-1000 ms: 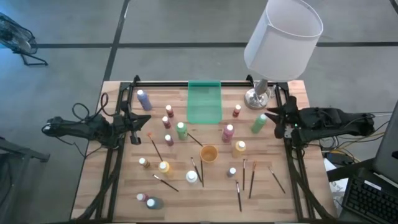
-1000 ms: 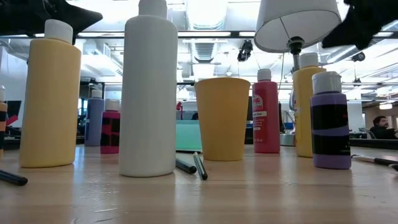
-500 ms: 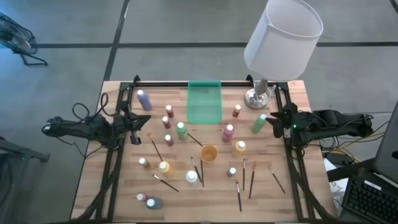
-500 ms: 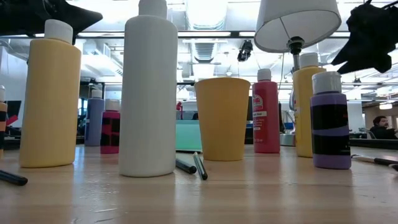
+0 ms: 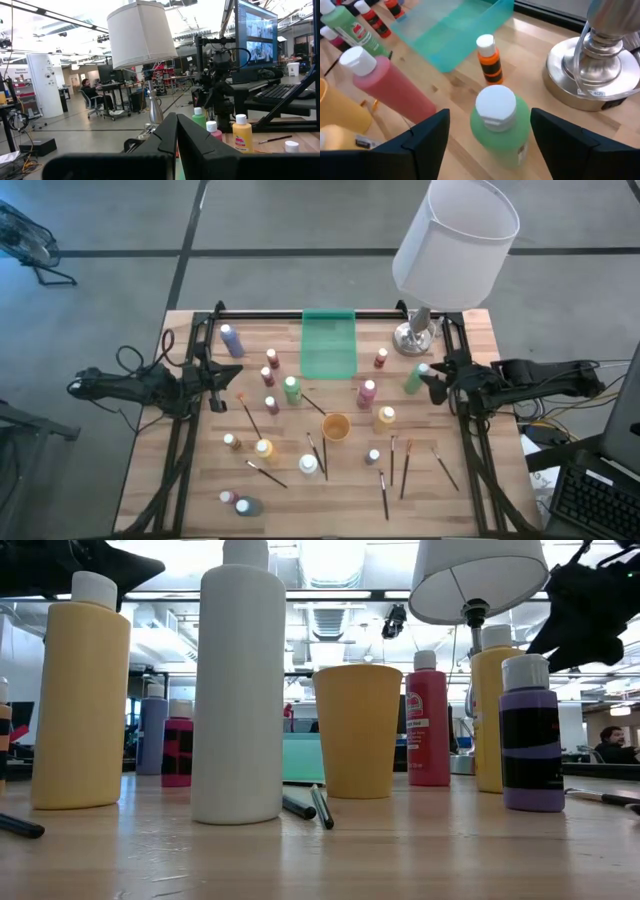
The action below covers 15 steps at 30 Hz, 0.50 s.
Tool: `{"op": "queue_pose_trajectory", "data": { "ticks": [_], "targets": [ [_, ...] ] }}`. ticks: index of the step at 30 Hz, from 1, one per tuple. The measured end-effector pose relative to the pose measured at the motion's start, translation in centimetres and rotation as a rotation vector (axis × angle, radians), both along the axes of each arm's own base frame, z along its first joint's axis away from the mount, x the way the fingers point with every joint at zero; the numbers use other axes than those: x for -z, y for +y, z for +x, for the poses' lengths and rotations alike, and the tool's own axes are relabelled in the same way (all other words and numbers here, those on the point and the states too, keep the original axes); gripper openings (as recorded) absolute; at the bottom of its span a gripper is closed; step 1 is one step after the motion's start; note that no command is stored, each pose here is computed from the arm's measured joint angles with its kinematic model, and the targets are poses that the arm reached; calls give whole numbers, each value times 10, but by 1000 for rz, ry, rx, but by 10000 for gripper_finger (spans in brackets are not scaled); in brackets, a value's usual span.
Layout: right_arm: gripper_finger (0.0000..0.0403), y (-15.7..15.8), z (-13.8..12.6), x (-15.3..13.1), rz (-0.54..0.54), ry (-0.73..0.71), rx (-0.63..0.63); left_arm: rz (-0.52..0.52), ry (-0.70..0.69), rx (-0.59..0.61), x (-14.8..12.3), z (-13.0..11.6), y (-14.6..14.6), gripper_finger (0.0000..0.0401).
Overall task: Pick & Place Paint Supplies
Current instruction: Put the green paint bottle into the green bin
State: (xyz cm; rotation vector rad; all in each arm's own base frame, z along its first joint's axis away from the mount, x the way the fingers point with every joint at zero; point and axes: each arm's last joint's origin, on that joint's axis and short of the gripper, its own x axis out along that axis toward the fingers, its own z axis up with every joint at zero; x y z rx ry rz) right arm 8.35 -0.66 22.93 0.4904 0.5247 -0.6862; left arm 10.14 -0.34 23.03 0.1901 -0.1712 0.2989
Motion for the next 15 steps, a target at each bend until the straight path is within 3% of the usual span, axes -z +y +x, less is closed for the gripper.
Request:
{"op": "queue_pose_trajectory", "data": {
  "ticks": [7,15],
  "targets": [
    [286,0,8,11,-33,47,39,0,0,0,0,0,0,16],
    [246,-1,12,12,-55,36,63,0,0,0,0,0,0,16]
  ]
}}
